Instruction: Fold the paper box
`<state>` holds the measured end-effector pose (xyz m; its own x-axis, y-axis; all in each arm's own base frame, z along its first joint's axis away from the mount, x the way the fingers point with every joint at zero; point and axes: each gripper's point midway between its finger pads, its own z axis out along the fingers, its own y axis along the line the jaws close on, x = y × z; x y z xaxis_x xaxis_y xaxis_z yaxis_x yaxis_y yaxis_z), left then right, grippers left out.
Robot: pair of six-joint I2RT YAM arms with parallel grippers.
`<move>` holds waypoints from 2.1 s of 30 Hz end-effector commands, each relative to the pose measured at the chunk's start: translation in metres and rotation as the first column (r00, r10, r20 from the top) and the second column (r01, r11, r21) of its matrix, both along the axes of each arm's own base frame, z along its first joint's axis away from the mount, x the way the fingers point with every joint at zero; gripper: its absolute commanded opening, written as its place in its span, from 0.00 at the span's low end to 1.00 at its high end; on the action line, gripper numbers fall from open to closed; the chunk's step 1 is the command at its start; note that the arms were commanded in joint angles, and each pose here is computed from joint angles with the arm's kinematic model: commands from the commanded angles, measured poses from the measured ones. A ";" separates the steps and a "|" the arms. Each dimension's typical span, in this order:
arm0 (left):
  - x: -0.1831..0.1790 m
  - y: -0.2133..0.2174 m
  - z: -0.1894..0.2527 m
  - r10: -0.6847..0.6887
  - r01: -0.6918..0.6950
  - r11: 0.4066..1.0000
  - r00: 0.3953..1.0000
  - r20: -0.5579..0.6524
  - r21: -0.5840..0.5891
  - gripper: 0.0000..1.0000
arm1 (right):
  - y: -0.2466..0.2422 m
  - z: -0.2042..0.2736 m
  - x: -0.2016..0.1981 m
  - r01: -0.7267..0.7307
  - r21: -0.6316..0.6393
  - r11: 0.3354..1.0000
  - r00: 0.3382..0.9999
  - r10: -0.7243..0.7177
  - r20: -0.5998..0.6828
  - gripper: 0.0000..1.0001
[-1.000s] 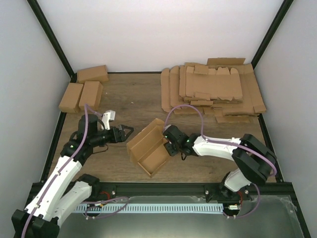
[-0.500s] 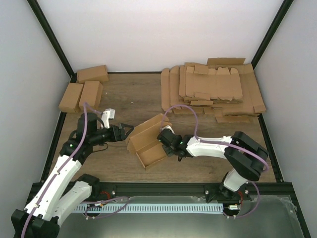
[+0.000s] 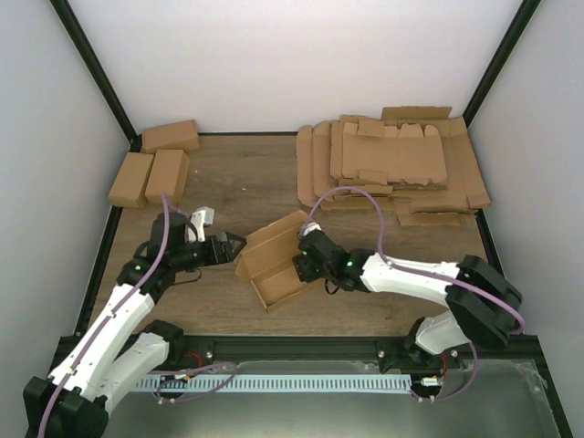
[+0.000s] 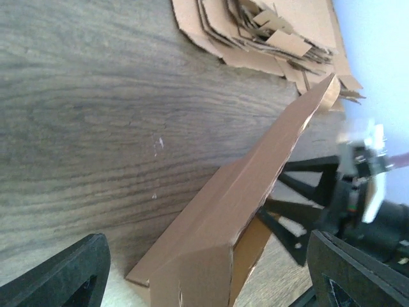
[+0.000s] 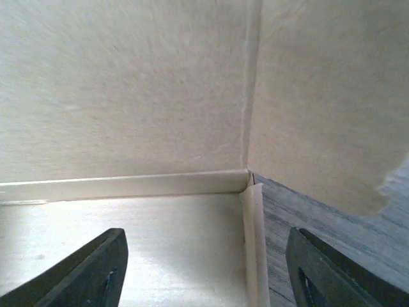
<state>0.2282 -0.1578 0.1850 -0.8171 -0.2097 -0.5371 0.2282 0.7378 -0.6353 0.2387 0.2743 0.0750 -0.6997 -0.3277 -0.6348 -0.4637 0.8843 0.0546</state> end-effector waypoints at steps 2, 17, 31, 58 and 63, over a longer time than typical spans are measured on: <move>-0.016 0.001 -0.004 0.054 -0.054 0.998 0.998 -0.025 -0.016 0.86 | -0.005 0.031 0.003 -0.064 0.161 0.985 0.998 0.062 0.022 0.71; -0.042 -0.033 -0.041 0.109 -0.105 0.994 0.985 -0.131 0.038 0.71 | -0.016 0.076 0.056 -0.189 0.218 0.957 0.982 0.179 0.065 0.64; -0.029 -0.032 -0.048 0.163 -0.152 0.984 0.978 -0.127 0.094 0.14 | -0.005 0.076 0.058 -0.207 0.223 0.953 0.978 0.211 0.008 0.13; 0.076 -0.061 -0.008 0.263 -0.310 0.926 0.940 0.219 0.215 0.04 | -0.025 0.082 0.066 0.122 0.378 0.918 0.944 -0.225 0.240 0.07; 0.068 -0.058 -0.023 0.292 -0.322 0.936 0.935 0.200 0.144 0.04 | -0.023 0.063 0.061 0.151 0.373 0.916 0.948 -0.241 0.207 0.07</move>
